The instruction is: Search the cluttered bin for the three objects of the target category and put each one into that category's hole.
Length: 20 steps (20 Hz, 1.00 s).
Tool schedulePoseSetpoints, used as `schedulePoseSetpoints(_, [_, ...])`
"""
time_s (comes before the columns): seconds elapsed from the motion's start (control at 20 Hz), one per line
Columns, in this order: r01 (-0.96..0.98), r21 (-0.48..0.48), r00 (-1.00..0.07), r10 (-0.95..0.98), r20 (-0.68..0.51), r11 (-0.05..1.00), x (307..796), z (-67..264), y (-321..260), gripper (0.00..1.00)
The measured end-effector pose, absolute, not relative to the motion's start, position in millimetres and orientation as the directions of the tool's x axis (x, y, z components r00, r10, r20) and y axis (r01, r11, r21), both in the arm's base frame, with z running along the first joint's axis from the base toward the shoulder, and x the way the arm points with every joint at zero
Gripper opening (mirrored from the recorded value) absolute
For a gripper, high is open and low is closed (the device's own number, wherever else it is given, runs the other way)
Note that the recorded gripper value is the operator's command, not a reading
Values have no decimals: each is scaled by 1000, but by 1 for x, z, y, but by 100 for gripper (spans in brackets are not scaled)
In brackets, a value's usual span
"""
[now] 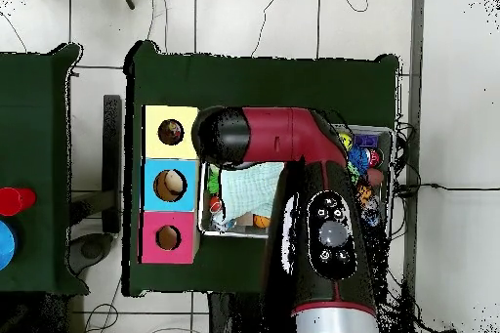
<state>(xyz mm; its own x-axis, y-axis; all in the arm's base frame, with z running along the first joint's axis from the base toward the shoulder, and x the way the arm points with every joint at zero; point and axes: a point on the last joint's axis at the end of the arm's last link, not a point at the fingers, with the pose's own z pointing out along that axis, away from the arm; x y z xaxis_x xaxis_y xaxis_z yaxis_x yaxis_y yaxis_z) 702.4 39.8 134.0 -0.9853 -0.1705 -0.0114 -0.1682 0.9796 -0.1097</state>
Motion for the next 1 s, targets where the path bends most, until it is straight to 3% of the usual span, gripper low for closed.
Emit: schedulePoseSetpoints(1.0, [-184, -152, -982, -188, -12, 971, 704, 100, -46, 0])
